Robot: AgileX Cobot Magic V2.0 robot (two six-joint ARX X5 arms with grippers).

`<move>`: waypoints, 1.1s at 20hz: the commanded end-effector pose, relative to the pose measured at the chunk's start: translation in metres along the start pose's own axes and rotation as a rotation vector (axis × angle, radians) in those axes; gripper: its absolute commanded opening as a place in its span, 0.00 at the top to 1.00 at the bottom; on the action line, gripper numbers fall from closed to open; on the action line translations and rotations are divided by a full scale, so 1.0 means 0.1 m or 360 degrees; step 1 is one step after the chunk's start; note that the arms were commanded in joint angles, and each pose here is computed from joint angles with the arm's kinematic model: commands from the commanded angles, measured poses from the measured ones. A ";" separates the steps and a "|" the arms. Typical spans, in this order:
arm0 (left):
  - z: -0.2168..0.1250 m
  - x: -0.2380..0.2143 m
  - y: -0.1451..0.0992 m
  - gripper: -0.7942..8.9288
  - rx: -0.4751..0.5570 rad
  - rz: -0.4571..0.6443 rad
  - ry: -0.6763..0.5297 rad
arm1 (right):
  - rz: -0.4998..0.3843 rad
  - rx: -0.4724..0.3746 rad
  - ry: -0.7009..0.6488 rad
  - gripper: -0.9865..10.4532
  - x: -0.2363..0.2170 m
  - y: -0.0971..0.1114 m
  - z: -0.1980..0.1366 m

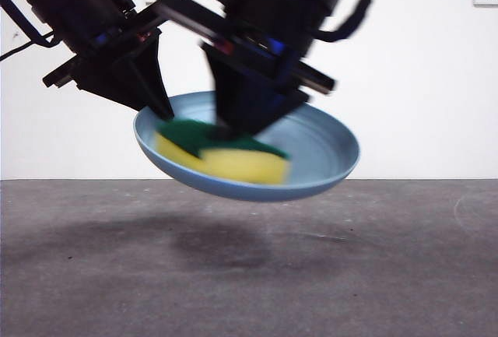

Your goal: Pick up the plate,pick up the cloth,clean the plate with the cloth

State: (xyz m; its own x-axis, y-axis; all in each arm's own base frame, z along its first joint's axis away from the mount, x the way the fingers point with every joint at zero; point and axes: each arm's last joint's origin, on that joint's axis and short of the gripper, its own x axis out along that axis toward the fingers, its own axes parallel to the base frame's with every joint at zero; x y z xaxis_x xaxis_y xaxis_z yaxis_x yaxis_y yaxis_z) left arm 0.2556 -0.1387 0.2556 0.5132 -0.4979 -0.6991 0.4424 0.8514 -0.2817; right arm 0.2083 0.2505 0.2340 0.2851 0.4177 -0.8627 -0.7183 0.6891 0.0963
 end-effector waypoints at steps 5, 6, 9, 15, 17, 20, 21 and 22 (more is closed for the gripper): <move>-0.01 -0.02 0.04 0.93 -0.0065 -0.0147 0.0064 | -0.0633 0.0098 0.0054 0.93 -0.09 -0.45 -0.05; -0.02 -0.02 0.03 0.93 -0.0069 -0.0176 0.0088 | -0.0649 0.0132 -0.0041 0.93 -0.12 -0.51 0.00; -0.04 -0.01 -0.02 0.93 -0.0054 -0.0220 0.0118 | -0.0650 0.0178 -0.0234 0.93 -0.15 -0.58 0.11; -0.03 0.00 -0.11 0.93 -0.0017 -0.0271 0.0087 | -0.0309 0.0209 -0.0466 0.93 -0.16 -0.54 0.25; 0.00 0.00 -0.12 0.93 -0.0030 -0.0280 0.0044 | -0.0175 0.0247 -0.0495 0.93 -0.15 -0.50 0.28; 0.05 0.00 -0.13 0.93 -0.0060 -0.0288 -0.0031 | -0.0046 0.0260 -0.0469 0.93 -0.11 -0.43 0.27; 0.07 0.00 -0.13 0.93 -0.0076 -0.0261 -0.0077 | 0.0000 0.0262 -0.0447 0.93 -0.10 -0.41 0.26; 0.10 0.00 -0.13 0.93 -0.0087 -0.0227 -0.0128 | 0.0042 0.0250 -0.0415 0.93 -0.09 -0.37 0.25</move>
State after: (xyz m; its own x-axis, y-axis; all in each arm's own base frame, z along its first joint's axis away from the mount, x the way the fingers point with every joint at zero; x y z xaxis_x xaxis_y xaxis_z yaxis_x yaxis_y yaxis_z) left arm 0.2571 -0.1464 0.2606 0.5039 -0.5858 -0.6348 0.4564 0.8045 -0.3802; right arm 0.2486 0.2322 0.2610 0.4662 0.5704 -0.6763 -0.6363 0.7473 0.1916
